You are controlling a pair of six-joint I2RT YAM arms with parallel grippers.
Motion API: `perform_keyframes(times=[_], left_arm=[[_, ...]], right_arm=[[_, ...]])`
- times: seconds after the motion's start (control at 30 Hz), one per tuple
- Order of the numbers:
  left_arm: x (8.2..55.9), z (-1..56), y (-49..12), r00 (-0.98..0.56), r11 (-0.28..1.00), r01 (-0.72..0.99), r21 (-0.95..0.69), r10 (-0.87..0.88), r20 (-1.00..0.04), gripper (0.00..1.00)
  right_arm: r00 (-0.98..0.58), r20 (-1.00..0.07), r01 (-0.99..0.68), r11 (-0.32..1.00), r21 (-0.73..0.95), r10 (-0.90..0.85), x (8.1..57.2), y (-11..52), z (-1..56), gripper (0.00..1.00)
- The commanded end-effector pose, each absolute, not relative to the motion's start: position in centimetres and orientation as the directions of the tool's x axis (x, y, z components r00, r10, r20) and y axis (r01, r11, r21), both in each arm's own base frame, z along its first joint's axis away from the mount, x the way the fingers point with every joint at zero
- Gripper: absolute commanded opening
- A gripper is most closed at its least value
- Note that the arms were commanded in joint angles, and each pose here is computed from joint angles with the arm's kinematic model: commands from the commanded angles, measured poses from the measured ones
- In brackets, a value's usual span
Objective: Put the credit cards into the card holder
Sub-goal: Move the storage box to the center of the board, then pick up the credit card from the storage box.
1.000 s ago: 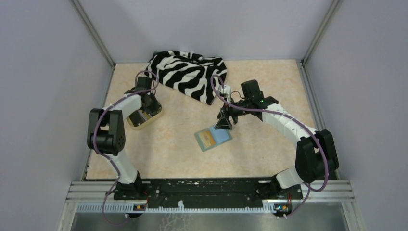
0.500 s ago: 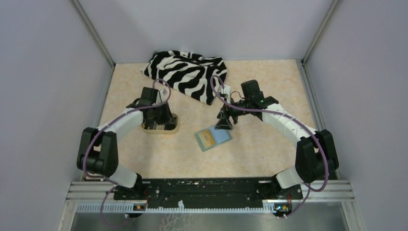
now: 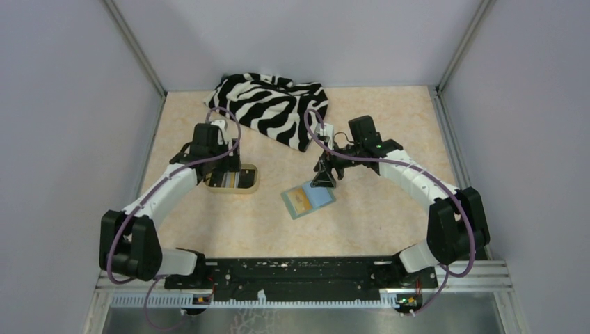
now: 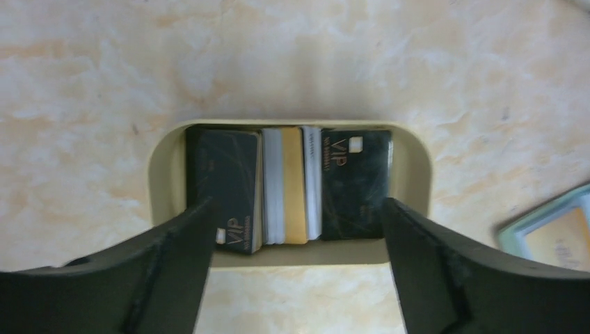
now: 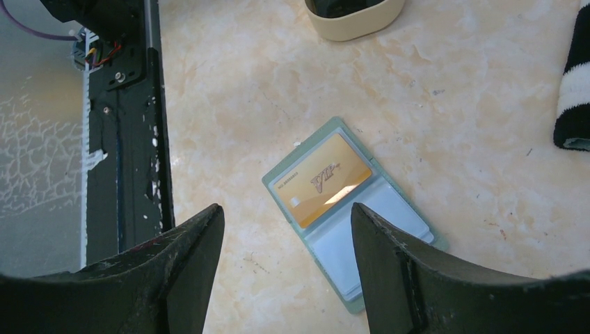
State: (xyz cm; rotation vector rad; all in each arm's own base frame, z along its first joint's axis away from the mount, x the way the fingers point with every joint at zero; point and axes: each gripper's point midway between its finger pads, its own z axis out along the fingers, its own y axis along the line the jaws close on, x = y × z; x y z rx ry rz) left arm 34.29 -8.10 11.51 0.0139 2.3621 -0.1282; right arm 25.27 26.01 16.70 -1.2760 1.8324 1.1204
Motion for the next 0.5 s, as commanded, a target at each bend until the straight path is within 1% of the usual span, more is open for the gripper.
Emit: perform_keyframes(times=[0.0, 0.13, 0.2, 0.27, 0.3, 0.37, 0.47], left_arm=[[34.2, 12.5, -5.8, -0.75, 0.996, 0.06, 0.068, 0.09, -0.655, 0.98], [34.3, 13.1, -3.5, -0.76, 0.973, 0.069, 0.22, 0.194, -0.621, 0.99], [34.5, 12.6, -3.5, -0.751, 0.968, 0.094, 0.232, 0.222, -0.622, 0.99], [34.5, 11.8, -4.1, -0.753, 0.969, 0.131, 0.212, 0.236, -0.614, 0.99], [34.5, 11.4, -4.5, -0.755, 0.969, 0.149, 0.196, 0.239, -0.611, 0.96], [34.4, 10.3, -5.0, -0.768, 0.968, 0.179, 0.178, 0.25, -0.589, 0.84], [34.3, 8.9, -4.6, -0.799, 0.961, 0.186, 0.203, 0.268, -0.538, 0.69]], right_arm=[[-0.283, -0.878, -0.959, 0.123, 0.255, -0.385, 25.2, 26.5, 17.7, 0.67], [-0.285, -0.879, -0.959, 0.116, 0.26, -0.382, 25.2, 26.6, 17.8, 0.67], [-0.286, -0.879, -0.958, 0.116, 0.261, -0.382, 25.1, 26.6, 17.8, 0.67], [-0.285, -0.879, -0.959, 0.117, 0.26, -0.382, 25.1, 26.6, 17.8, 0.67], [-0.285, -0.878, -0.958, 0.12, 0.259, -0.384, 25.2, 26.5, 17.8, 0.67], [-0.28, -0.879, -0.96, 0.124, 0.251, -0.386, 25.3, 26.5, 17.8, 0.67], [-0.284, -0.876, -0.959, 0.125, 0.255, -0.389, 25.3, 26.5, 17.6, 0.67]])
